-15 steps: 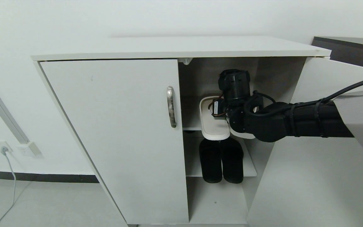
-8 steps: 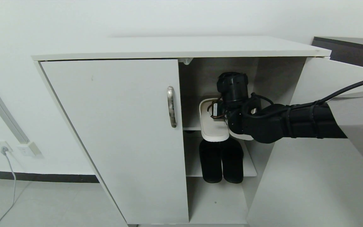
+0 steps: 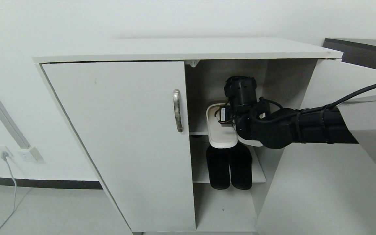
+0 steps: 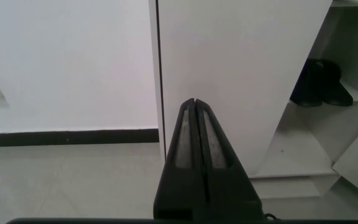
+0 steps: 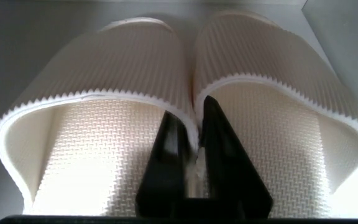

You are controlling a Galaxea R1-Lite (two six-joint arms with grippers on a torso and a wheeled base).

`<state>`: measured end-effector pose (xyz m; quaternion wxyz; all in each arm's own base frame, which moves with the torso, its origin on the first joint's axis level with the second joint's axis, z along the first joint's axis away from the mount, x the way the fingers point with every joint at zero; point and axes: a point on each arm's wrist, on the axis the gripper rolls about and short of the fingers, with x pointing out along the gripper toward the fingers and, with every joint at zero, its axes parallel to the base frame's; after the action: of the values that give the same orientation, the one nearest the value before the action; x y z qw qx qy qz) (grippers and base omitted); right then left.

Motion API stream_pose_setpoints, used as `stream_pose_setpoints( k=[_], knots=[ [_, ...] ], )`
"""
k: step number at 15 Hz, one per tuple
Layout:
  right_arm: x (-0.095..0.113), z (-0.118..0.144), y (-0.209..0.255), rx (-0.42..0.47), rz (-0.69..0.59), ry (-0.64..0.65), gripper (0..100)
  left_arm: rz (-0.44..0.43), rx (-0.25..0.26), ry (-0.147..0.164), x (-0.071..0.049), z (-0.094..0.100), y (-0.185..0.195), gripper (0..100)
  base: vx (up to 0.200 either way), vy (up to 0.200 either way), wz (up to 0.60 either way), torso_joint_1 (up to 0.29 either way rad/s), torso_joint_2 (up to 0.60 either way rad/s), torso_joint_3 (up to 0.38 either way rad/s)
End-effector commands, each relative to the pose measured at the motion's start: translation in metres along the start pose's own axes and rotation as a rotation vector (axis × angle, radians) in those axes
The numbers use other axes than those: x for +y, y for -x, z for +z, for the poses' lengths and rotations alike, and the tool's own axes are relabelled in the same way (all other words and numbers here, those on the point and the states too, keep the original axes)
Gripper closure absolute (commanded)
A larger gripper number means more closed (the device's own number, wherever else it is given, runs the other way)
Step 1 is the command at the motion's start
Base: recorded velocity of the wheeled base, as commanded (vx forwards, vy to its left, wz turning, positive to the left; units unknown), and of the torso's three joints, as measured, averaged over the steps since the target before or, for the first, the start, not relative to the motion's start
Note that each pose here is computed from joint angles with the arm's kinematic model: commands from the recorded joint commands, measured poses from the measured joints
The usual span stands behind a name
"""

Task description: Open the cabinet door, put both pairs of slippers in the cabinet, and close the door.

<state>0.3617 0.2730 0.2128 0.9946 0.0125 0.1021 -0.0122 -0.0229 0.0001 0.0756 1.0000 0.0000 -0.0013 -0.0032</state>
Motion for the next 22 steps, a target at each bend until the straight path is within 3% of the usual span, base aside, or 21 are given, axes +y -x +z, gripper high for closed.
stream_pose_setpoints(
  k=[1,5,14,22],
  knots=[
    [0.000,-0.001,0.000,0.001,0.000,0.002,0,0.000,0.001,0.002,0.000,0.000,0.000,100,0.000,0.000,0.00,0.000,0.00,0.000],
    [-0.004,-0.005,0.009,0.042,0.017,0.034,0,0.000,0.001,0.000,0.000,0.000,0.000,100,0.000,0.000,0.00,0.000,0.00,0.000],
    [-0.003,0.002,0.084,0.015,0.119,0.033,0,-0.001,0.001,0.000,0.000,0.000,0.000,100,0.000,0.000,0.00,0.000,0.00,0.000],
    [-0.037,-0.042,0.162,-0.005,0.277,0.033,0,-0.003,0.001,-0.003,0.000,0.000,0.000,100,0.000,0.000,0.00,0.000,0.00,0.000]
  ],
)
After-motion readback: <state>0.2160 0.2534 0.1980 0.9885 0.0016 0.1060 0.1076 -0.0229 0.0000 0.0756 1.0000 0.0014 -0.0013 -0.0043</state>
